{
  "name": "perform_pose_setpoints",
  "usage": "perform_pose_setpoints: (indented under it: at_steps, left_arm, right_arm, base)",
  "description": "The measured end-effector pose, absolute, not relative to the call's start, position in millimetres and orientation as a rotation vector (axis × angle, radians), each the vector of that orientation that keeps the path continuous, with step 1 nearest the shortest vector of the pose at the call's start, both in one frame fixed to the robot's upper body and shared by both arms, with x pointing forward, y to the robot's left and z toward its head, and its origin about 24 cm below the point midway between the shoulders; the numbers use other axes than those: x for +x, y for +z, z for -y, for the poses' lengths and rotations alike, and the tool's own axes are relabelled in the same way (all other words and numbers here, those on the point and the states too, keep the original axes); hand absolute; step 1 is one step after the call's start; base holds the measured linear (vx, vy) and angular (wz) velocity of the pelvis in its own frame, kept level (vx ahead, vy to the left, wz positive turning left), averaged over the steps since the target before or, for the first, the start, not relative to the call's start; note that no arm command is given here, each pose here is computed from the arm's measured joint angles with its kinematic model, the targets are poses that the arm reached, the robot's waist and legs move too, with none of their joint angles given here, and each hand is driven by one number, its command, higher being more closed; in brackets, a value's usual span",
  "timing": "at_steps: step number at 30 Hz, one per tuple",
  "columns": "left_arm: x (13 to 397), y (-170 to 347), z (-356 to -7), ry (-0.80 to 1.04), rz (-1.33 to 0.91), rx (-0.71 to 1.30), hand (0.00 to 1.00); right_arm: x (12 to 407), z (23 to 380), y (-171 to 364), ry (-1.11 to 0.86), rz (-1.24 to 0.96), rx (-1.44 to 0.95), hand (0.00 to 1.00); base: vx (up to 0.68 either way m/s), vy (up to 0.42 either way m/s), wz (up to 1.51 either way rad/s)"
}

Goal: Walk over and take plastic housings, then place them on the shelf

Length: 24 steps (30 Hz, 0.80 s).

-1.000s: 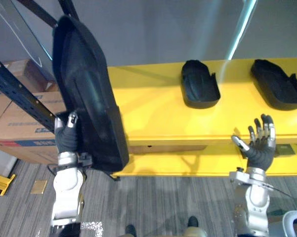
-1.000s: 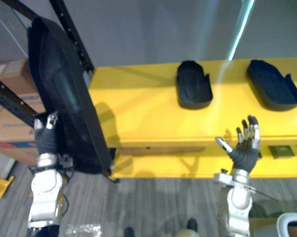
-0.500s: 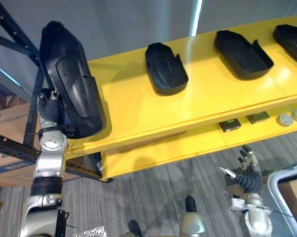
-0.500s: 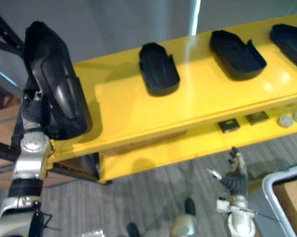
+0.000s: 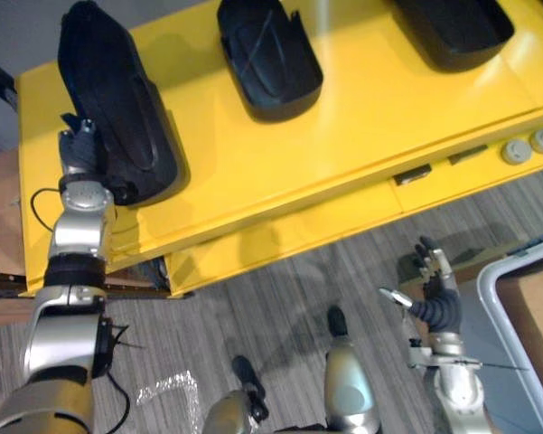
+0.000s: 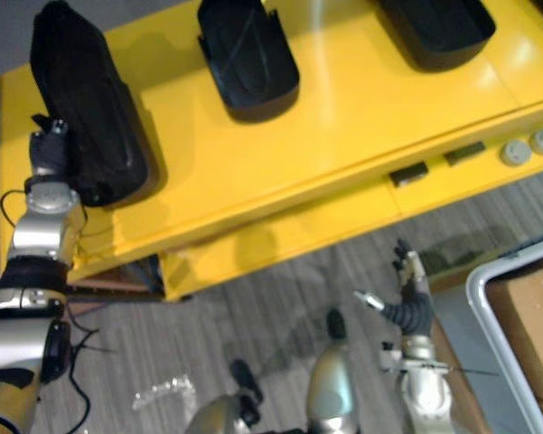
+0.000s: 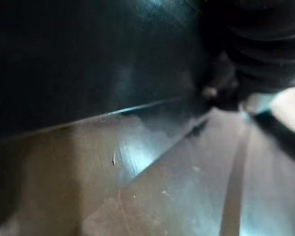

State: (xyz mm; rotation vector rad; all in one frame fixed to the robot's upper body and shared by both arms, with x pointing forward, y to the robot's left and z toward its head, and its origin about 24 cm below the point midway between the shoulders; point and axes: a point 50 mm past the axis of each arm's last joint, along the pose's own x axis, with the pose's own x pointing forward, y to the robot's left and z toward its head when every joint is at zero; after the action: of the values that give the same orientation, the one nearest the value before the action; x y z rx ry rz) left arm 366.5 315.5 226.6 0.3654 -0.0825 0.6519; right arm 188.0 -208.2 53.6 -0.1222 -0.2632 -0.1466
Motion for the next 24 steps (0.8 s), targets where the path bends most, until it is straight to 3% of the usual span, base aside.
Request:
perform_pose_setpoints:
  at_steps: [15, 16, 24]
  left_arm:
    - [366.8, 275.0, -326.5, 0.746, 0.092, 0.527, 1.0]
    - [366.4, 277.5, -327.9, 0.747, 0.084, 0.545, 0.0]
    - [366.7, 282.2, -328.2, 0.737, 0.083, 0.542, 0.0]
  right_arm:
    - [195.1, 195.5, 54.8, -0.18, 0.292, -0.045, 0.0]
    - [195.2, 195.5, 54.9, -0.181, 0.293, -0.045, 0.0]
    - [195.1, 191.0, 45.7, -0.178, 0.254, -0.032, 0.0]
  base:
    - [-0.02, -0.01, 0.05]
    - [0.0, 0.0, 0.0]
    - [0.0, 0.0, 0.0]
